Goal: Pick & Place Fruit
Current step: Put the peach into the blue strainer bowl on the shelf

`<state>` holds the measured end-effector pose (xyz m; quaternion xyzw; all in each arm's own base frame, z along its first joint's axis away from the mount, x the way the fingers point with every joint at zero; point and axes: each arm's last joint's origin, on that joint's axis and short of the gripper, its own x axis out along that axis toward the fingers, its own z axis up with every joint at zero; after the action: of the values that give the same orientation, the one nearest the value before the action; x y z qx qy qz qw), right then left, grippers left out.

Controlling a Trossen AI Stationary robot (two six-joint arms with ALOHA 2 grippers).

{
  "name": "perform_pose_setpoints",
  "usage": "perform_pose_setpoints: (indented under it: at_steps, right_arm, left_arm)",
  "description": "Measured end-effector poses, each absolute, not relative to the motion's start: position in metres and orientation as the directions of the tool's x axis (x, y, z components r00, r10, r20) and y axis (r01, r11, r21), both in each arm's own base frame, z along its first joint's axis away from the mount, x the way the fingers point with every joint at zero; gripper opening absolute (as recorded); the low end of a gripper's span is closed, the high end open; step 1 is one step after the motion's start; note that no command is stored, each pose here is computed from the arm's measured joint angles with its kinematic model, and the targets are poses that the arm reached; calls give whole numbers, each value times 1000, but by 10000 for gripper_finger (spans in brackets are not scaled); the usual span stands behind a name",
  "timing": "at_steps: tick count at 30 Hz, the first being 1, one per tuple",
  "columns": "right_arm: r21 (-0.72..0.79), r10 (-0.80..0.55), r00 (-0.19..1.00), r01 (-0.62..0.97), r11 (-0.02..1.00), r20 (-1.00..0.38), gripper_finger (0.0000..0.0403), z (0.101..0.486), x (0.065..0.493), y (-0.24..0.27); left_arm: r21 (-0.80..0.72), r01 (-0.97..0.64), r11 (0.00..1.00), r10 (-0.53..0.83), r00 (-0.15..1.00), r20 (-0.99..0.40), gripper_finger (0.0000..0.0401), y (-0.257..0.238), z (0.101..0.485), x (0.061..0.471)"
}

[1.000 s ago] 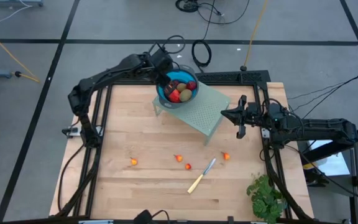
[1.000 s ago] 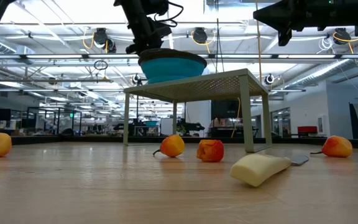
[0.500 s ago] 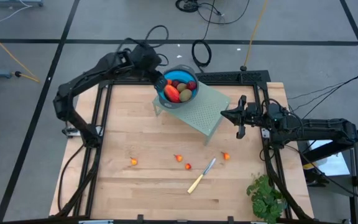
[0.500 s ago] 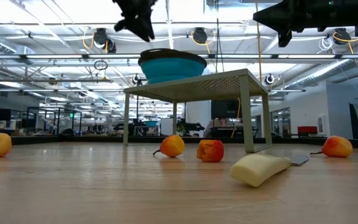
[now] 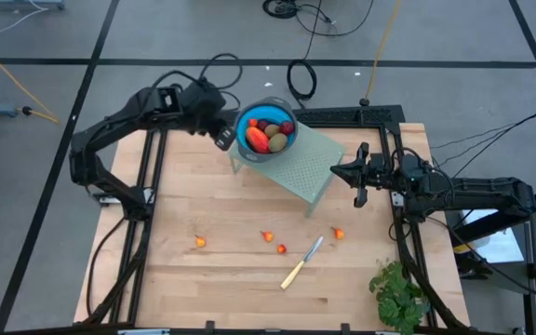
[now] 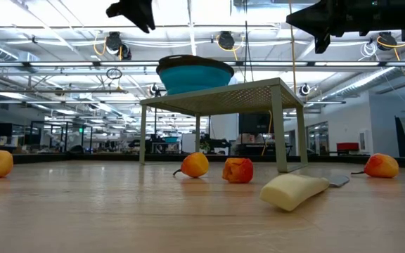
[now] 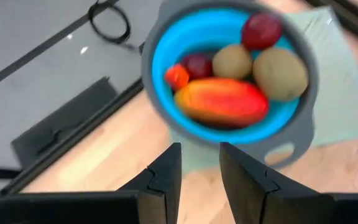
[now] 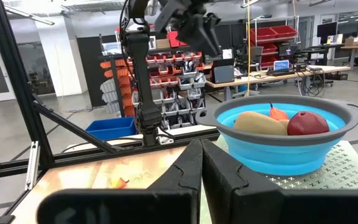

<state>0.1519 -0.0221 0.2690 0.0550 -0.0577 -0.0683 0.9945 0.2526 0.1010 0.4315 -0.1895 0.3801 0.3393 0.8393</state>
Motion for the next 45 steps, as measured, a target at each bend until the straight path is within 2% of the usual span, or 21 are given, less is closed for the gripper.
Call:
perform_pose_setpoints:
  at_steps: [8,18,39,45]
  right_arm:
    - [117,-142,984,129,985,107,2,269,152,-22]
    - [117,-142,984,129,985,107,2,269,152,-22]
    - [117,-142,984,129,985,107,2,269,152,-22]
    - [117,-142,984,129,985,107,2,269,152,-22]
  left_arm:
    - [-51,-742,668,358,381,-853,111,80,423,247]
    - [-56,-776,628,300,309,-902,111,55,418,243]
    - [-162,-825,541,225,327,-918,111,6,415,247]
    - [-133,-865,484,200,258,-945,111,-8,393,250]
